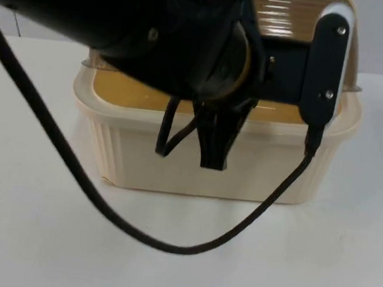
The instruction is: Open the box lid with the left hand, place the block into the box with the right hand, then close the box lid with the left hand.
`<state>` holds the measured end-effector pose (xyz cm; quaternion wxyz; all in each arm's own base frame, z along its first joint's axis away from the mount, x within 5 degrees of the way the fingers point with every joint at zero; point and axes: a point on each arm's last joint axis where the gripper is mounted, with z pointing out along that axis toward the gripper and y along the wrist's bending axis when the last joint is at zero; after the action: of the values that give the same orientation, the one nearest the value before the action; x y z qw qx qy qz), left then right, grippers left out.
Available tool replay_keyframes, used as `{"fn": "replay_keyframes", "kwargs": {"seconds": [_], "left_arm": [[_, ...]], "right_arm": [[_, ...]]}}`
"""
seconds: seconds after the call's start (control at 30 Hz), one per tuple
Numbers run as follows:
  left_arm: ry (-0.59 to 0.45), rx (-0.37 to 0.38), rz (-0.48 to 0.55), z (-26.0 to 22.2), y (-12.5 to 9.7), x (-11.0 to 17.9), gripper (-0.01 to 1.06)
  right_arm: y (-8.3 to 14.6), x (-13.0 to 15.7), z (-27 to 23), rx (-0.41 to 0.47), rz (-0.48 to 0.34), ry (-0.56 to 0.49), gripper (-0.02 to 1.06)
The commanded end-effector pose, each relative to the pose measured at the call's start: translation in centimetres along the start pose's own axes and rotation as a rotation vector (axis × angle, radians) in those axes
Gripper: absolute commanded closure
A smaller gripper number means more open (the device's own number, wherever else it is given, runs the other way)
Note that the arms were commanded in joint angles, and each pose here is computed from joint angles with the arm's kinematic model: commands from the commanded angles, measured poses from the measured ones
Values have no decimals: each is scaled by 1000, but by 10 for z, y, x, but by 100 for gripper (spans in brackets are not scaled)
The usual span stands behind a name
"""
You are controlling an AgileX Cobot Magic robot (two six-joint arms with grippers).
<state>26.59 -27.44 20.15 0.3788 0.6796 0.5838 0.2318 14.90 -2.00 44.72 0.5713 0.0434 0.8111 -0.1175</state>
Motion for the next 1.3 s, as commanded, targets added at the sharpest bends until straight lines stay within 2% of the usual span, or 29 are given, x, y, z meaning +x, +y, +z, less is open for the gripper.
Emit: {"fn": "replay_keyframes", "kwargs": {"seconds": [0.0, 0.23, 0.43, 0.53, 0.63, 0.93, 1.07, 1.27], "left_arm": [[-43, 17, -7, -3, 9, -4, 105], [-29, 57, -26, 2, 20, 7, 105], [-1, 100, -128, 6, 40, 20, 105], [22, 79, -188, 5, 58, 25, 105], [29, 62, -201, 3, 66, 25, 105], [5, 13, -168, 2, 77, 22, 105], [-4, -1, -189, 5, 83, 30, 105], [36, -26, -244, 11, 95, 54, 105]], "right_arm": [[0, -1, -3, -3, 5, -5, -1], [0, -1, -3, -3, 5, -5, -1], [0, -1, -3, -4, 5, -9, -1], [0, -1, -3, -4, 5, -9, -1], [0, -1, -3, -3, 4, -11, -1], [-1, -2, -3, 0, 0, -14, -1], [-1, -2, -3, 0, 0, -14, -1], [-1, -2, -3, 0, 0, -14, -1]]}}
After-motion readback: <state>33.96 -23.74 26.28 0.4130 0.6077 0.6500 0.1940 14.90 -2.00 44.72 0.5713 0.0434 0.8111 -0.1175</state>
